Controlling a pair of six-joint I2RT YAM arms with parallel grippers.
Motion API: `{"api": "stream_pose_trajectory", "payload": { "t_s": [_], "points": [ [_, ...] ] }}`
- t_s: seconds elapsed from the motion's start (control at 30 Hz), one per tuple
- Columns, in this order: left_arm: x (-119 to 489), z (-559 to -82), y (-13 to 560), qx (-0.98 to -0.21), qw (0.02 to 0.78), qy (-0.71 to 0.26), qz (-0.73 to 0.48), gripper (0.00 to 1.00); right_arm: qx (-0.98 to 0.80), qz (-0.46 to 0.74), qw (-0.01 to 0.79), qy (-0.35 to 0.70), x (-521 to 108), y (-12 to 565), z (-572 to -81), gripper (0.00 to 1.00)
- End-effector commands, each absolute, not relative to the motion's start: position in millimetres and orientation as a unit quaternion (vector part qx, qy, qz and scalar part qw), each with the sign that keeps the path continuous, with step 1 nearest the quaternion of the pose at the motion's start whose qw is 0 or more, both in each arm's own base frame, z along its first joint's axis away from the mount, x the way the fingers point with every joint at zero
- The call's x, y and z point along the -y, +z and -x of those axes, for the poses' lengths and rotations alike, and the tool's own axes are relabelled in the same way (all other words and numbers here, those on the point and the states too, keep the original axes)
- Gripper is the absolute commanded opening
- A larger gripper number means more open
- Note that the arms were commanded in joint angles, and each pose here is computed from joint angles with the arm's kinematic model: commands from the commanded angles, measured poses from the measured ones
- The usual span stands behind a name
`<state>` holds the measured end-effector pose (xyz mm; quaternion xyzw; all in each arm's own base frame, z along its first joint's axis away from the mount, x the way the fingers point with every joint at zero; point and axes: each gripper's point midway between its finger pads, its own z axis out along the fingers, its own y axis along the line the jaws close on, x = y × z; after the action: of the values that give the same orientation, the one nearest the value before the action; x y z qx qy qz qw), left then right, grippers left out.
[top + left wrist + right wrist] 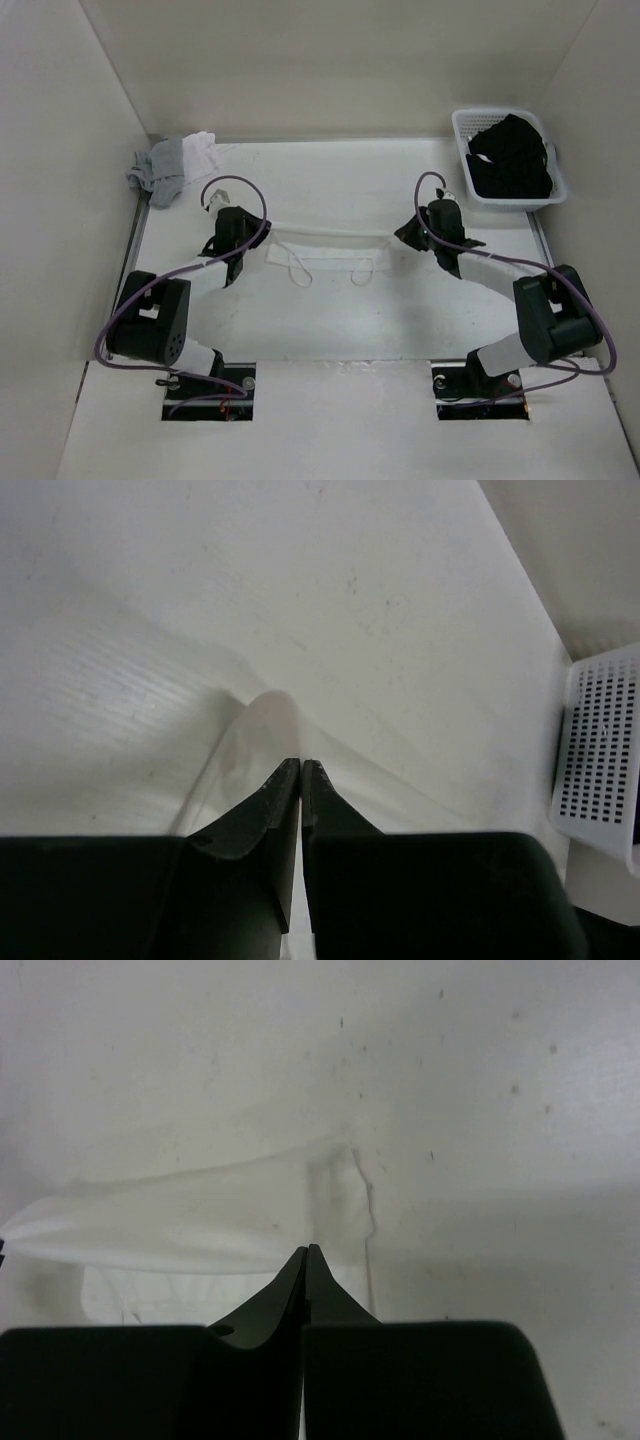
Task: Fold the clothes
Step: Fold the tank top
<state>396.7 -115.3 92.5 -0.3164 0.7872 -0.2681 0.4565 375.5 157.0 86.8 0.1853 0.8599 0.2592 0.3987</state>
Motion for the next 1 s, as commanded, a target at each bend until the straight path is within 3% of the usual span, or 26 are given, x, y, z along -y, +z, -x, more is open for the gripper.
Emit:
{"api": "stream_pose_trajectory", "payload": {
  "t_s": [0.0, 0.33, 0.57, 0.63, 0.73, 0.8, 0.87, 0.97],
  "points": [
    [118, -380, 107, -0.766, 0.467, -0.313, 0.313, 0.02, -0.838, -0.175, 0.433, 0.284, -166, 108, -361, 0.01],
    [106, -303, 82, -0.777, 0.455, -0.306, 0.309, 0.04, -0.865, -0.182, 0.386, 0.265, -166, 65, -294, 0.00],
    [99, -278, 53, -0.796, 0.426, -0.288, 0.320, 0.06, -0.888, -0.187, 0.341, 0.246, -174, 33, -261, 0.01],
    [98, -273, 53, -0.797, 0.425, -0.285, 0.319, 0.12, -0.887, -0.187, 0.343, 0.245, -174, 38, -258, 0.08],
    [90, -270, 65, -0.793, 0.438, -0.280, 0.317, 0.24, -0.880, -0.183, 0.370, 0.237, -171, 60, -259, 0.30],
    [86, -272, 83, -0.785, 0.458, -0.278, 0.311, 0.25, -0.871, -0.173, 0.396, 0.234, -170, 78, -263, 0.35],
    [88, -276, 108, -0.775, 0.482, -0.281, 0.297, 0.25, -0.863, -0.154, 0.417, 0.240, -177, 98, -269, 0.32],
    [104, -287, 134, -0.768, 0.500, -0.291, 0.277, 0.26, -0.857, -0.117, 0.432, 0.256, -197, 113, -285, 0.11]
  ]
}}
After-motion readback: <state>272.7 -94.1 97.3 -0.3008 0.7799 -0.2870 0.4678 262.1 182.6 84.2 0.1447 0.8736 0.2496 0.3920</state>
